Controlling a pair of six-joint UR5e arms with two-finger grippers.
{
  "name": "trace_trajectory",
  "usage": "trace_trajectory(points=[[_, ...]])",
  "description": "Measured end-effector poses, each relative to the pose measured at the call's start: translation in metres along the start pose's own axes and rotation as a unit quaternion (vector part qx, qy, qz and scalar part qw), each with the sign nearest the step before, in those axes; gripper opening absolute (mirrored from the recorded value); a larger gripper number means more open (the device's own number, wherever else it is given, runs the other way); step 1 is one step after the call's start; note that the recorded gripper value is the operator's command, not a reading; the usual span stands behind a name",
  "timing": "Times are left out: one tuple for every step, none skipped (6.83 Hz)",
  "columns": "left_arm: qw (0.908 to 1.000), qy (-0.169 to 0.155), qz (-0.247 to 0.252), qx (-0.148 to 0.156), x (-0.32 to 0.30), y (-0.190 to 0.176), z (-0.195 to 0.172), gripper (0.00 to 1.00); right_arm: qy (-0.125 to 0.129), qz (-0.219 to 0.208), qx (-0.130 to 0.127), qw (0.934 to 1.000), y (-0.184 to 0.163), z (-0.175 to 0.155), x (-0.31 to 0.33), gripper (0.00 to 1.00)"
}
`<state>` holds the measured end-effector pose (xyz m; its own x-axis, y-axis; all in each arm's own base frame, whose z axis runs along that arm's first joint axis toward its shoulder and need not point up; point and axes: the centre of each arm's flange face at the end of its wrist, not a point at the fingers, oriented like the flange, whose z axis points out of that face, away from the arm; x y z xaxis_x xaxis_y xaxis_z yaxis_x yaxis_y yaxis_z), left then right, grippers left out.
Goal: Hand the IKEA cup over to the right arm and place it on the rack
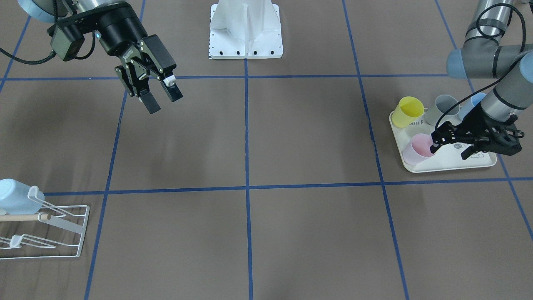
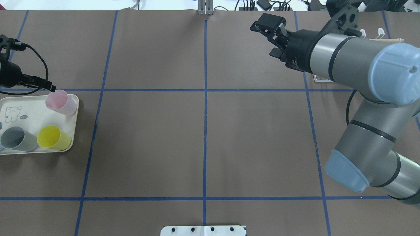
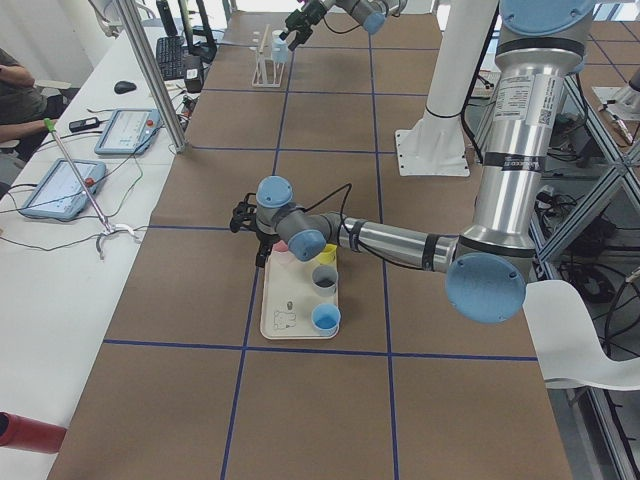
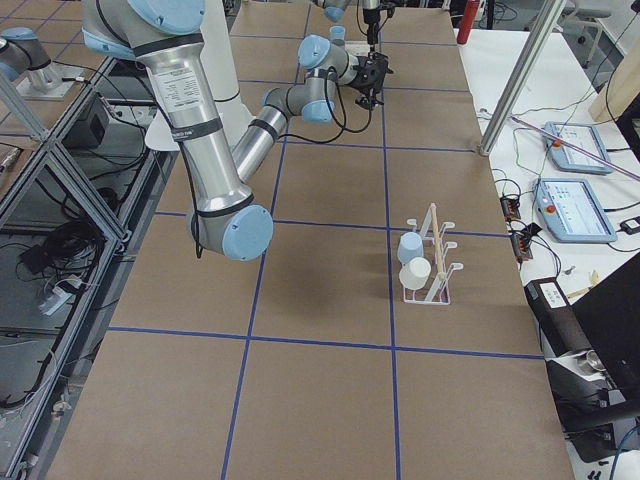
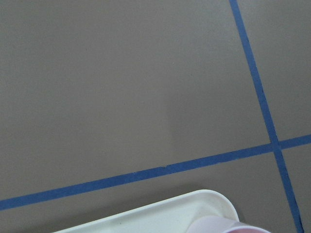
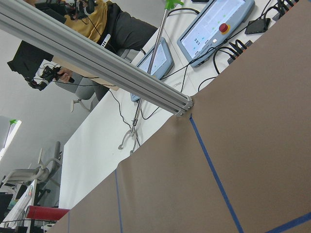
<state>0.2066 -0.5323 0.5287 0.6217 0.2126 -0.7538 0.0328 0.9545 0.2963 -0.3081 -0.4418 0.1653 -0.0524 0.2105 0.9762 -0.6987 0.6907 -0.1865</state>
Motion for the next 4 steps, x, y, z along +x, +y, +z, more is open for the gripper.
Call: trace_trajectory(points=[[1.0000,0.000,0.002,-0.002,0.001,0.002,0.001,1.00,0.001,0.000,0.000,1.0000,0.000,0.000,0.001,1.00],[1.0000,0.000,0.004,-0.004,0.003,0.005,0.004,1.00,0.002,0.000,0.000,1.0000,0.000,0.000,0.002,1.00],[0.9999,0.000,0.007,-0.010,0.007,0.011,0.010,1.00,0.002,0.000,0.001,1.0000,-0.001,0.000,0.003,1.00],[0.9998,-0.001,0.010,-0.017,0.010,0.017,0.017,1.00,0.003,0.000,0.001,1.0000,-0.001,0.000,0.003,1.00]])
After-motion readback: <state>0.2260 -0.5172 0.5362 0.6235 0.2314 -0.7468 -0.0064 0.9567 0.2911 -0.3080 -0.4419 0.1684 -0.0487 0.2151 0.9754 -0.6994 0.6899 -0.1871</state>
